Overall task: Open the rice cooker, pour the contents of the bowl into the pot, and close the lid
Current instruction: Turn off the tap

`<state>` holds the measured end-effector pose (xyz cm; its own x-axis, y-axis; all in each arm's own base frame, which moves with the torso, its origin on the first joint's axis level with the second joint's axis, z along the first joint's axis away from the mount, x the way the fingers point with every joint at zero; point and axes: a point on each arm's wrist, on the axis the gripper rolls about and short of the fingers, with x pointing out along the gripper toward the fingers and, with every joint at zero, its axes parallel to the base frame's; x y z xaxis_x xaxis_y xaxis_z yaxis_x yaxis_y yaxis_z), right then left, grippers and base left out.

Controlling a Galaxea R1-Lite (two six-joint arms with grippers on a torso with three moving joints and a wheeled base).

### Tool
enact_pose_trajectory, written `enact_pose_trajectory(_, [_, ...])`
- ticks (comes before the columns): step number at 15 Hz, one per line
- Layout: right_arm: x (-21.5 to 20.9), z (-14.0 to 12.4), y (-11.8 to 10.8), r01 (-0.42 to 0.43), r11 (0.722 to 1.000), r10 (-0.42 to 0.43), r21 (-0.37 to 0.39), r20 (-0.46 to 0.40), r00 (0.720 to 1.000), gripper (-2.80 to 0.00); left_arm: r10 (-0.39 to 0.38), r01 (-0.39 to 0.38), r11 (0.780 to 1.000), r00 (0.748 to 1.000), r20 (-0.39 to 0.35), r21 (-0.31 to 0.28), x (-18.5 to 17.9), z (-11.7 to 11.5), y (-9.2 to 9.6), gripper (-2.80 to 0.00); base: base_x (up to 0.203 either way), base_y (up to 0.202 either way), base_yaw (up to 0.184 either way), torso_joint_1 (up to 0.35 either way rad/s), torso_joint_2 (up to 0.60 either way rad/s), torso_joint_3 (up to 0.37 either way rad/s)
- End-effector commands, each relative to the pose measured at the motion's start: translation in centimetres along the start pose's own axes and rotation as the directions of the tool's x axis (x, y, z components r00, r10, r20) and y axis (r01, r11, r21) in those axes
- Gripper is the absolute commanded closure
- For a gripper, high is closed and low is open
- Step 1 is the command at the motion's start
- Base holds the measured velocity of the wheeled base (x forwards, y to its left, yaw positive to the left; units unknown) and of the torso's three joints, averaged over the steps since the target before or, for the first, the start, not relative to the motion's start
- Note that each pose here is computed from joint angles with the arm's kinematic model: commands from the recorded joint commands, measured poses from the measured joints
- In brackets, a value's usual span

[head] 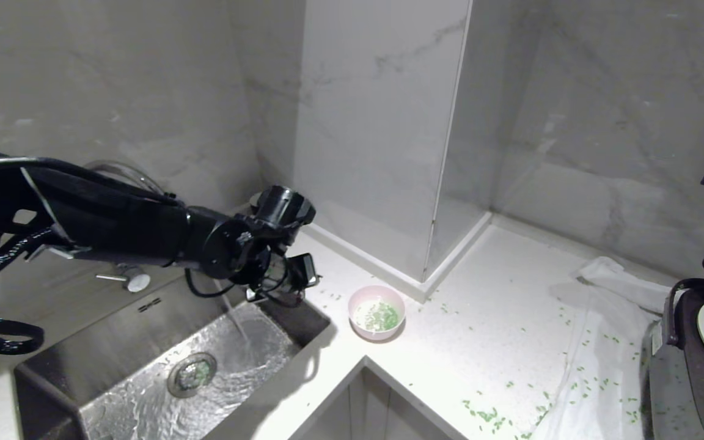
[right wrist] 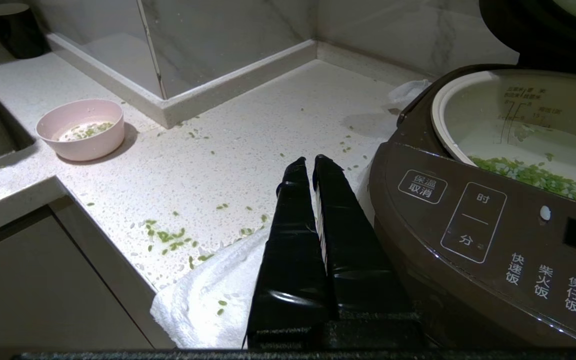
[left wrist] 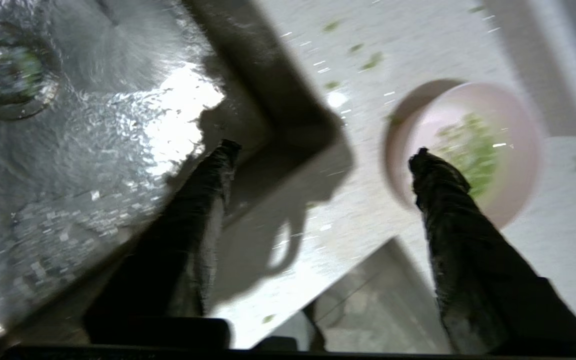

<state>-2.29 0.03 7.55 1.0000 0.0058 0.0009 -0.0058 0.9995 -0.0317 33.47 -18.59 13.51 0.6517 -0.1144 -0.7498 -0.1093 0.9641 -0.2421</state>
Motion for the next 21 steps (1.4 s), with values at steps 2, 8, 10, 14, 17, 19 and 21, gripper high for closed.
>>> enact_pose_trajectory(2, [0.0,0.0,0.0,-0.001,1.000,0.001,0.000,-0.002,1.000,0.00,0.046,-0.046,0.999,0.994,0.098,-0.001,-1.6,-2.2,6.6,0.00,0.000,0.000,0.000,0.000,0.00,0.000])
enact_pose_trajectory(8, [0.0,0.0,0.0,0.000,1.000,0.000,0.000,-0.002,1.000,0.00,0.112,-0.106,0.994,0.941,0.318,-0.036,-1.2,0.6,15.7,0.00,0.000,0.000,0.000,0.000,0.00,0.000])
enact_pose_trajectory(10, [0.0,0.0,0.0,-0.001,1.000,0.001,0.000,-0.002,1.000,0.00,0.134,-0.123,0.991,0.940,0.313,-0.056,-1.3,0.6,16.8,0.00,0.000,0.000,0.000,0.000,0.00,0.000])
enact_pose_trajectory(14, [0.0,0.0,0.0,0.000,1.000,0.000,0.000,-0.002,1.000,0.00,0.155,-0.129,0.985,0.953,0.261,-0.113,-1.0,-1.2,20.6,0.00,0.000,0.000,0.000,0.000,0.00,0.000])
enact_pose_trajectory(17, [0.0,0.0,0.0,0.000,1.000,0.000,0.000,-0.002,1.000,0.00,0.183,-0.153,0.980,0.941,0.284,-0.124,-0.9,-2.1,24.6,0.00,0.000,0.000,0.000,0.000,0.00,0.000])
enact_pose_trajectory(19, [0.0,0.0,0.0,0.000,1.000,0.000,0.000,-0.002,1.000,0.00,0.205,-0.170,0.977,0.918,0.338,-0.130,-0.3,-1.3,26.4,0.00,0.000,0.000,0.000,0.000,0.00,0.000])
enact_pose_trajectory(21, [0.0,0.0,0.0,-0.001,1.000,0.001,0.000,-0.002,1.000,0.00,0.207,-0.179,0.977,0.915,0.347,-0.114,0.4,-1.0,26.8,0.00,0.000,0.000,0.000,0.000,0.00,0.000])
